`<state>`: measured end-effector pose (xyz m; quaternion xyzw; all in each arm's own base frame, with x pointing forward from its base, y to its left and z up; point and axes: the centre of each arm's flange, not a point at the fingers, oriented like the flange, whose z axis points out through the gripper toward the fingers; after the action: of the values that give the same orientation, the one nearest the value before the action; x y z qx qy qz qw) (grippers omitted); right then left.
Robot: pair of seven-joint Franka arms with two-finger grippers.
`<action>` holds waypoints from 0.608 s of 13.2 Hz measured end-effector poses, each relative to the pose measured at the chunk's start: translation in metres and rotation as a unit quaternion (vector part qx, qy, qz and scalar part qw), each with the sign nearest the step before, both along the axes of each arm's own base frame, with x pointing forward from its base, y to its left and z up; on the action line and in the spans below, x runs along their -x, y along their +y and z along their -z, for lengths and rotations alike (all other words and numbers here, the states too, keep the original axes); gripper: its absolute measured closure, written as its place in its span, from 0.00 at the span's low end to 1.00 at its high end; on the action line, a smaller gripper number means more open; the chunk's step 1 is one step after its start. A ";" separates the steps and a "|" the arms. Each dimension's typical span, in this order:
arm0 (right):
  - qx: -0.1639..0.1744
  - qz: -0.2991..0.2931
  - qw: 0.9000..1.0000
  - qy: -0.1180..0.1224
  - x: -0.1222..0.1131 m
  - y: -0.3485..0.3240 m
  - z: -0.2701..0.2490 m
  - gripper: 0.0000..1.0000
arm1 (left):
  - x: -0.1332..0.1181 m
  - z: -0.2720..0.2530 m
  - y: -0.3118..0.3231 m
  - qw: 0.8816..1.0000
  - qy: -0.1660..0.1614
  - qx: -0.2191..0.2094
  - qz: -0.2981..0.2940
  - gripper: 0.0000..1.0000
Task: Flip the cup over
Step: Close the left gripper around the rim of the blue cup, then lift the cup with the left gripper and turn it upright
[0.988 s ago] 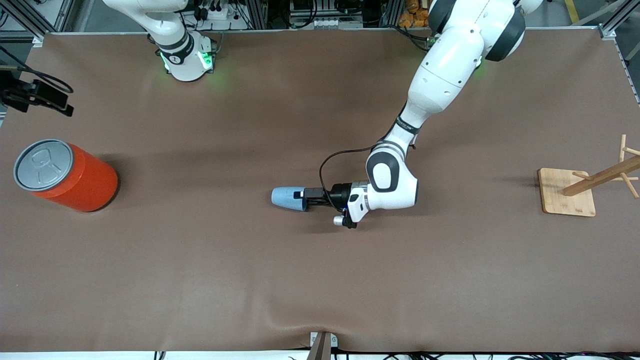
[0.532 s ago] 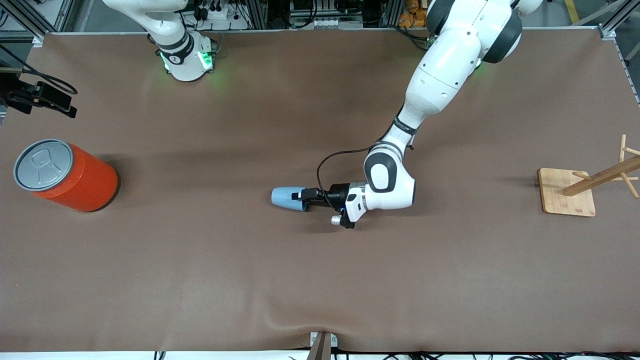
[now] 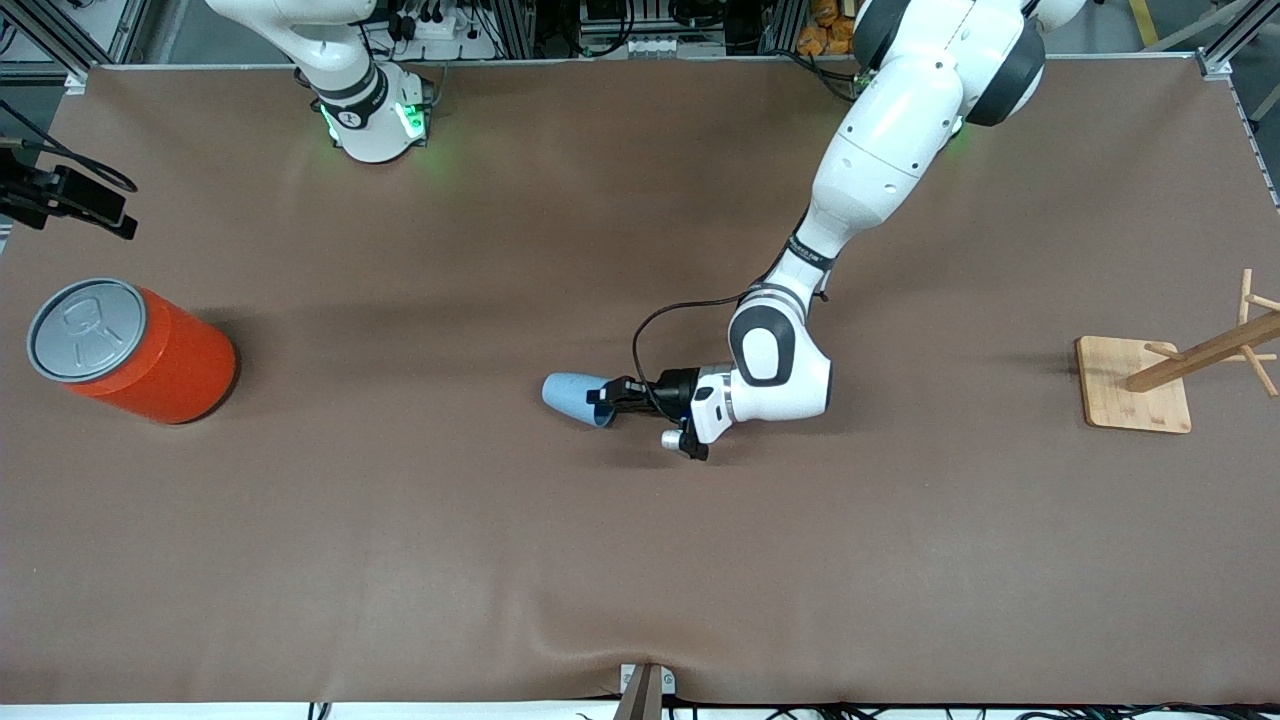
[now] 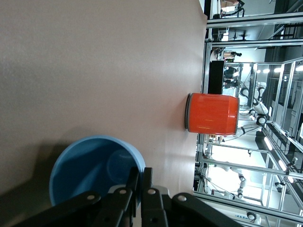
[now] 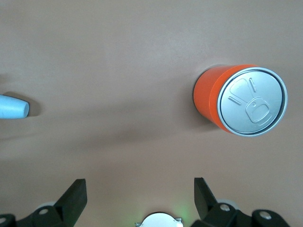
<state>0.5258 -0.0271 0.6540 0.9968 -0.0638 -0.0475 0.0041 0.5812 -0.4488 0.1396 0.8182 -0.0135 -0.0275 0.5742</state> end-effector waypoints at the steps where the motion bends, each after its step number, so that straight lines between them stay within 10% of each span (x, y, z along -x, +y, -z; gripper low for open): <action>1: 0.000 0.000 1.000 0.000 0.000 0.000 0.000 0.00 | -0.001 -0.001 0.001 1.000 -0.002 0.000 -0.001 0.95; 8: 0.000 -0.001 1.000 0.000 0.000 0.001 0.000 0.00 | -0.031 -0.063 0.015 0.998 0.017 -0.059 -0.001 0.95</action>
<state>0.5259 -0.0265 0.6542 0.9969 -0.0632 -0.0474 0.0042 0.6127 -0.4334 0.2030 0.8498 -0.0013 -0.0414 0.5254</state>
